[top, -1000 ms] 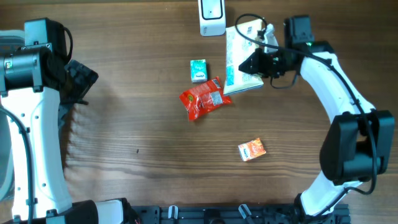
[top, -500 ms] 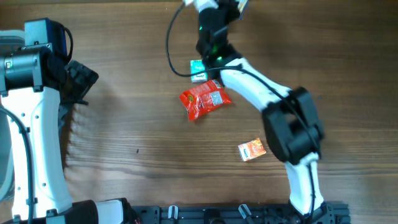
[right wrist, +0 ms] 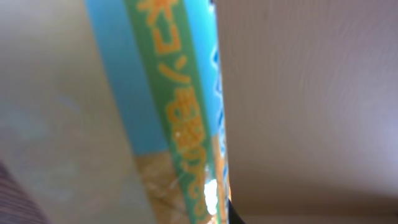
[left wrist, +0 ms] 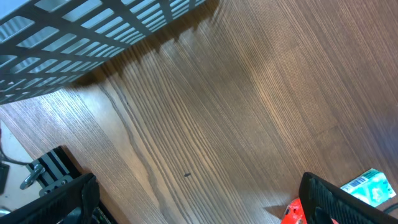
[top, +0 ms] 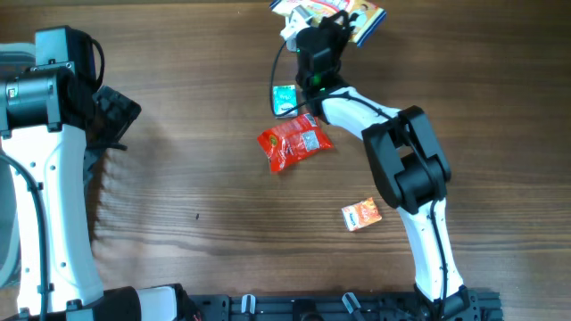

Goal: Scan the item barcode

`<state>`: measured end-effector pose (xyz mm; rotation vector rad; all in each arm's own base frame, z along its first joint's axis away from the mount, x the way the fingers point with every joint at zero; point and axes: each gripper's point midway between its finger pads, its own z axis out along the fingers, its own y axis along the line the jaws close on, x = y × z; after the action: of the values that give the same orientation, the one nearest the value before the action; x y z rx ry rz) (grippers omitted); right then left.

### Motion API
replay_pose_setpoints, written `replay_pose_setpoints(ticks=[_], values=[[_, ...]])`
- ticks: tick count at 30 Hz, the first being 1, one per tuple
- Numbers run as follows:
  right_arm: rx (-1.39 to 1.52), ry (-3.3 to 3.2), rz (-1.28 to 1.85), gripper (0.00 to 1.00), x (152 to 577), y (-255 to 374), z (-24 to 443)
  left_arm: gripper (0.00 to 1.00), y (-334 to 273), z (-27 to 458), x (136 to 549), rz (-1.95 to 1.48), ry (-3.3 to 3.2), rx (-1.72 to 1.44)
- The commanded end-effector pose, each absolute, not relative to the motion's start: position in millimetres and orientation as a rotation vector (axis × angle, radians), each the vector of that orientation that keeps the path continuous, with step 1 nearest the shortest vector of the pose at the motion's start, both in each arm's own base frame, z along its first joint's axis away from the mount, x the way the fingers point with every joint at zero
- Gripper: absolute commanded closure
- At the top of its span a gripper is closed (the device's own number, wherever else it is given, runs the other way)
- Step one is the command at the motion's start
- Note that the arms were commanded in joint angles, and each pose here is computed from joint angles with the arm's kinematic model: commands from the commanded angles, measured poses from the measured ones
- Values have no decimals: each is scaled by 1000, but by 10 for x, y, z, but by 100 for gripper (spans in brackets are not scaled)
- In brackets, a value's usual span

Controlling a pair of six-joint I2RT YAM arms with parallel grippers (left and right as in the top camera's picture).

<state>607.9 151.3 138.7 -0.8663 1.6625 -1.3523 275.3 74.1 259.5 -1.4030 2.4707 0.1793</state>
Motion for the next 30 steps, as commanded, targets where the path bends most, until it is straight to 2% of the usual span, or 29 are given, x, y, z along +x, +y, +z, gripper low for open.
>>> replay_pose_setpoints(ticks=[1,6,11,14,17,18,19,20,22,23,24,26,30], values=[[-642,1707,-1394,96,6113,1054,1695,0,762,2599,2751,180,2456,-1426],[-202,1814,-1597,96,5924,-114,1871,0,762,2599,2751,180,2456,-1426],[232,1927,-1803,96,5459,-1352,1777,0,762,2599,2751,180,2456,-1426],[330,2027,-1918,96,5121,-2058,1485,0,762,2599,2751,180,2456,-1426],[354,2201,-1860,95,4776,-2595,926,0,762,2599,2752,180,2455,-1425],[340,2278,-1795,87,4703,-2660,737,0,762,2599,2752,180,2455,-1425],[355,2408,-1637,62,4584,-2714,426,0,762,2599,2751,180,2456,-1426],[381,2489,-1511,46,4518,-2730,234,0,762,2599,2751,180,2456,-1426],[460,2588,-1340,0,4376,-2793,4,0,762,2599,2751,180,2456,-1426],[515,2611,-1265,0,4331,-2795,-58,0,762,2599,2751,180,2456,-1426],[578,2692,-981,0,4358,-2627,-224,0,763,2599,2751,181,2456,-1425],[594,2740,-643,0,4492,-2352,-288,0,762,2599,2751,180,2456,-1426],[642,2623,-398,0,4712,-2188,281,0,762,2599,2751,180,2456,-1426]])
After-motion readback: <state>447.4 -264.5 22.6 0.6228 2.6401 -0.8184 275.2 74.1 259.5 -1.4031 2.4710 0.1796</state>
